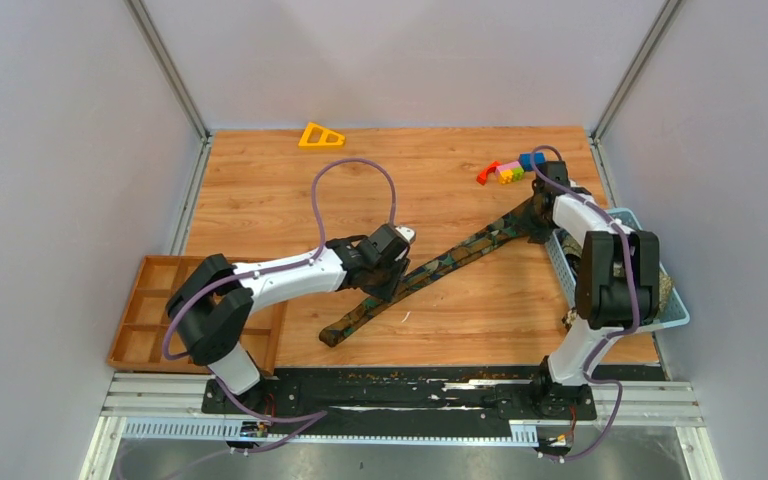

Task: Roll the ties
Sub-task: Roll the tie at the center of the board.

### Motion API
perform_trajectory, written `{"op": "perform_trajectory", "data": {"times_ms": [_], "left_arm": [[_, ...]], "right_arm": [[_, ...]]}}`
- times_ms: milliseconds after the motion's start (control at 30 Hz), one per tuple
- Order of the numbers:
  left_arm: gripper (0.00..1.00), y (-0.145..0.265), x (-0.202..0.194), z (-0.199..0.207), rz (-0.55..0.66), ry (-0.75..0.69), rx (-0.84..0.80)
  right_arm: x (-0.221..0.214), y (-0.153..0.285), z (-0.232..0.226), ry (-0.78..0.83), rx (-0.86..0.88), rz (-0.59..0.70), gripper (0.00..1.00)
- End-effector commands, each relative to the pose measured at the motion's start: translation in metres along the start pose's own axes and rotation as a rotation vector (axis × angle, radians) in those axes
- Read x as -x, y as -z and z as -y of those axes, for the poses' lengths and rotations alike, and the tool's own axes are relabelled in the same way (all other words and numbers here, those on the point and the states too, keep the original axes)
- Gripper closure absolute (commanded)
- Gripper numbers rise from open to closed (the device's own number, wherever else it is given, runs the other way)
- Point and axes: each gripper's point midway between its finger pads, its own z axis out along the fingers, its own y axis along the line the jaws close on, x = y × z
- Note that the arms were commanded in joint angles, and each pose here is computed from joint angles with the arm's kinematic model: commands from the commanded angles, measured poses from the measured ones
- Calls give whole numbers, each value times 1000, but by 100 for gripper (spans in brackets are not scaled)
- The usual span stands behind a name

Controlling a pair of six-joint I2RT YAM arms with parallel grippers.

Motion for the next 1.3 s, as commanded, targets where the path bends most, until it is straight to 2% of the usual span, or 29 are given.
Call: {"op": "perform_trajectory", "data": {"times_ms": [0,267,633,1033,1267], "left_arm": [[58,-8,11,1,37,-16,11],[59,-22,-1,-9,7,-22,50],[62,-31,-15,-14,-23,-18,60],[65,-38,-43,-17,-56,22,35],[65,-37,-48,-19,-57,29,35]], "right_arm": [[18,-19,-10,-61,37,30,66],[28,-43,-8,-92,26,13,70],[39,-40,-8,-79,32,44,92],[69,-31,-15,46,-30,82,87],[63,-43,-11,56,-70,49,85]]}}
